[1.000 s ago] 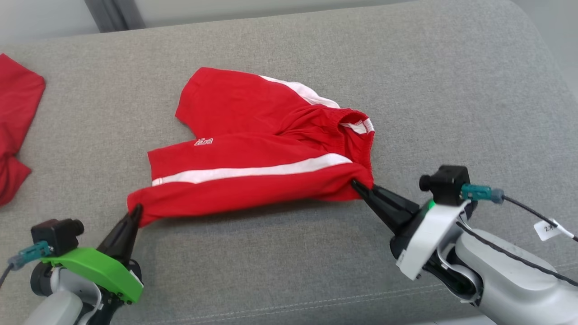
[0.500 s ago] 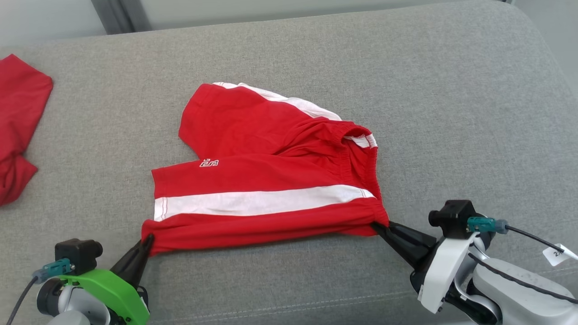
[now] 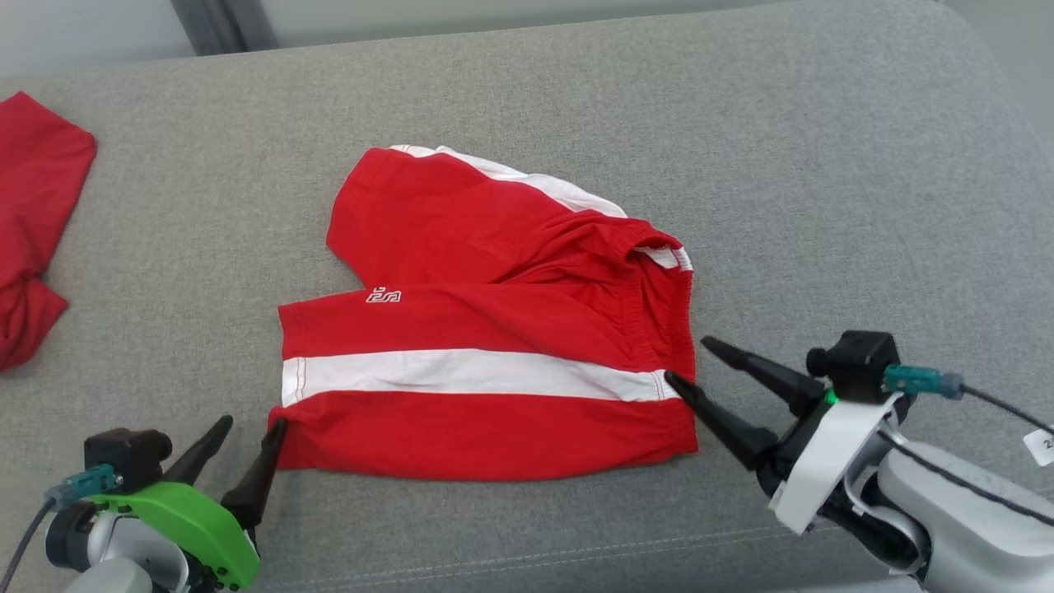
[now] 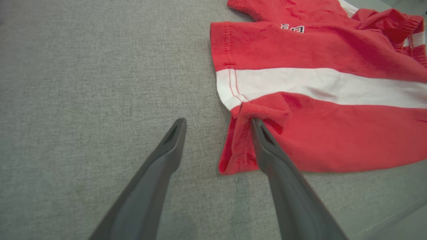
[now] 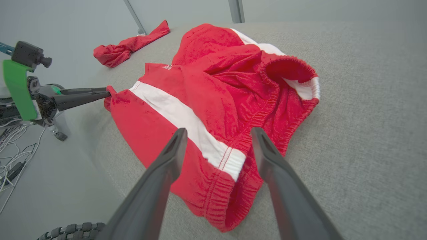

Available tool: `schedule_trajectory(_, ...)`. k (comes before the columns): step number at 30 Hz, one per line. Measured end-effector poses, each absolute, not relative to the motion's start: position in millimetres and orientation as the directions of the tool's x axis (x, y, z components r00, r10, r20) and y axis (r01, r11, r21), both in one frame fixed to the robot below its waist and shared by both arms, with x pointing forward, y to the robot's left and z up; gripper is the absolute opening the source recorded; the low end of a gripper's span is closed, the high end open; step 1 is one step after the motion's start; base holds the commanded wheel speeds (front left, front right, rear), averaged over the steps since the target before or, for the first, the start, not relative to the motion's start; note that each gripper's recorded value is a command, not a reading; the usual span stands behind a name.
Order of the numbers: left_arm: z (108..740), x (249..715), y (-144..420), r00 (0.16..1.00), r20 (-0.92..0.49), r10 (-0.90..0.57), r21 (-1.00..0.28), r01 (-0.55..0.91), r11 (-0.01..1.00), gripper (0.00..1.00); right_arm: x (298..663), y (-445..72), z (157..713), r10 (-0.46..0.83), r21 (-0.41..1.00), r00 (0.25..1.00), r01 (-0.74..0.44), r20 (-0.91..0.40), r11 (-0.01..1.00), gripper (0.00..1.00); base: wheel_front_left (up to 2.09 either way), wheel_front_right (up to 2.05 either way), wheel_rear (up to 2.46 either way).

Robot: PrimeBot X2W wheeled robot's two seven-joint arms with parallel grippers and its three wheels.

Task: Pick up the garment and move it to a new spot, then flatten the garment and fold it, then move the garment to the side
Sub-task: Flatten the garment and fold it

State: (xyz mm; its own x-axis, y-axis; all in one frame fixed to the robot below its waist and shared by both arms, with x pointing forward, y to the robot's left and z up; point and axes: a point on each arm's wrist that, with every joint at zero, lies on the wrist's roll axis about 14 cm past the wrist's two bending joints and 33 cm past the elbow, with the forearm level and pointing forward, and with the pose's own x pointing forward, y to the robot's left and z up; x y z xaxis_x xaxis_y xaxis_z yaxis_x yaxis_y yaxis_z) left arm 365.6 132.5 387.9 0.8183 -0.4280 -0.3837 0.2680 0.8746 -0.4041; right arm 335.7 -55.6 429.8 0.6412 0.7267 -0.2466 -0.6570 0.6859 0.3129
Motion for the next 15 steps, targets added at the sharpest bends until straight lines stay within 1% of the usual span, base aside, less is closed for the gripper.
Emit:
schedule_trajectory(3,401.0,377.3,137.3,0.848,-0.338,-0.407,-0.4,0.262,0.878,1.0,360.5,-67.1,453.8,0.683,0.318,0.711,-0.616,-0.17,0.721,1.0,0.0,0.0,0.0)
schedule_trajectory(7,425.8,394.9,135.2,0.874,-0.258,-0.413,-0.388,0.298,0.872,1.0,389.0,-88.5,479.8,0.605,0.325,0.792,-0.552,-0.087,0.768,1.0,0.0,0.0,0.0)
schedule_trajectory(11,456.4,412.8,124.9,0.883,-0.156,-0.443,-0.344,0.372,0.862,1.0,403.4,-99.5,490.5,0.543,0.349,0.839,-0.496,-0.045,0.795,1.0,0.0,0.0,0.0)
schedule_trajectory(15,474.9,427.2,116.8,0.884,-0.095,-0.459,-0.298,0.414,0.86,1.0,408.0,-103.0,482.1,0.489,0.413,0.871,-0.425,-0.058,0.806,1.0,0.0,0.0,0.0)
